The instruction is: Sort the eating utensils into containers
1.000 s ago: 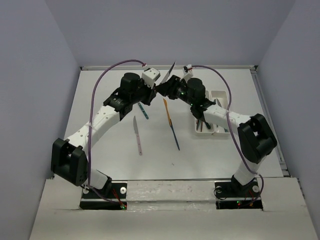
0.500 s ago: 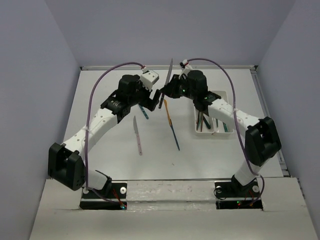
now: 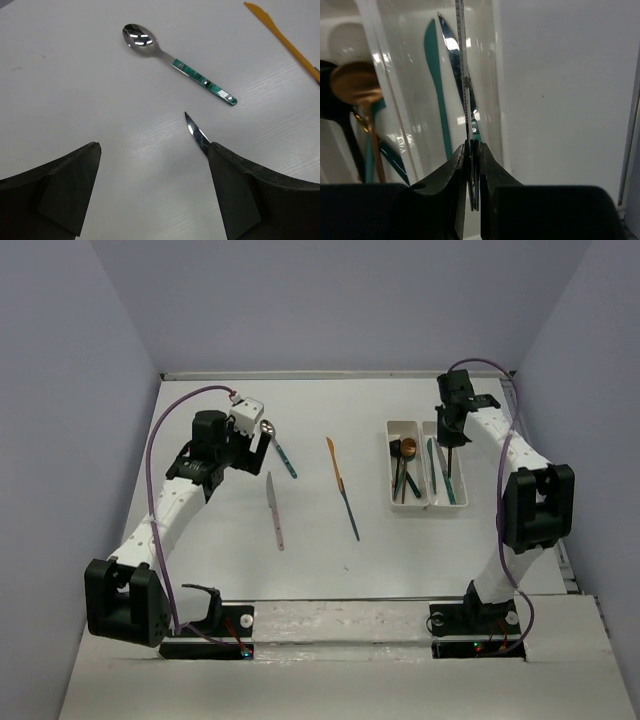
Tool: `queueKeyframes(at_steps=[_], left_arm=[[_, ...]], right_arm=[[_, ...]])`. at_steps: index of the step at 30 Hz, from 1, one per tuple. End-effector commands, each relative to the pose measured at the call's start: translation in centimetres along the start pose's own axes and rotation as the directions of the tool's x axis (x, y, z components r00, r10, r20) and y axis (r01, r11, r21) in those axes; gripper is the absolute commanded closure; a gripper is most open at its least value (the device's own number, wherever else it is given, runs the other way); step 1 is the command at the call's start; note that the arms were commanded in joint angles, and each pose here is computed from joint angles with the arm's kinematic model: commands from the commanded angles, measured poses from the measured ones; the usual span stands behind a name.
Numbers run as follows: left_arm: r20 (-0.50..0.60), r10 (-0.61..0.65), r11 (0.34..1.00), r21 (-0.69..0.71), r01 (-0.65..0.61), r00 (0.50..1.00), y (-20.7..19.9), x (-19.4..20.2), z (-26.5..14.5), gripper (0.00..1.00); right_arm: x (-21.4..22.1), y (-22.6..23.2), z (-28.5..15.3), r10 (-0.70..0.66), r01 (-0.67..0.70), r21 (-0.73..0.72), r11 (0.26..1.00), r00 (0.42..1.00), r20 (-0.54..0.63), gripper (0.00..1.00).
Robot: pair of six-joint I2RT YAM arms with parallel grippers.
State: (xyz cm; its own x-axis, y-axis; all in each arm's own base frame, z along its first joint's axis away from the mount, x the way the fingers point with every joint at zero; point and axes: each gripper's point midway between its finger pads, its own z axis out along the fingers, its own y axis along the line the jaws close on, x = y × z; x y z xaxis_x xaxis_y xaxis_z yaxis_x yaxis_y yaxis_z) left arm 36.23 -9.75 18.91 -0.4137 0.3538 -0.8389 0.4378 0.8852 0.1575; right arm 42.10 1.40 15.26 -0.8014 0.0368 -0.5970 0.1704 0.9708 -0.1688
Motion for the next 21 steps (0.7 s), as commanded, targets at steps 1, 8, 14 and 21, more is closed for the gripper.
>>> queueKeyframes(at_steps=[1,8,14,21], left_arm=[[0.022,0.007,0.998,-0.055,-0.006,1.0,2.1,0.8,-0.9,0.01],[0.007,0.011,0.996,-0.09,-0.01,1.0,2.9,3.2,-1.6,0.01],[0.001,-0.004,0.992,-0.123,0.004,1.0,3.8,4.2,-2.1,0.01],[0.051,0.022,0.983,-0.183,-0.012,0.998,4.6,4.4,-4.1,0.01]], right_arm=[[3.2,-2.2,1.3,-0.089,0.105,0.131,0.986,0.988,-0.122,1.0],[3.3,-0.4,3.6,-0.099,0.104,0.044,0.994,0.989,-0.109,0.94],[3.5,-0.1,3.3,-0.099,0.102,0.018,0.995,0.988,-0.122,0.49],[-0.3,1.1,-3.0,-0.069,0.07,-0.014,0.997,0.997,0.038,0.44]])
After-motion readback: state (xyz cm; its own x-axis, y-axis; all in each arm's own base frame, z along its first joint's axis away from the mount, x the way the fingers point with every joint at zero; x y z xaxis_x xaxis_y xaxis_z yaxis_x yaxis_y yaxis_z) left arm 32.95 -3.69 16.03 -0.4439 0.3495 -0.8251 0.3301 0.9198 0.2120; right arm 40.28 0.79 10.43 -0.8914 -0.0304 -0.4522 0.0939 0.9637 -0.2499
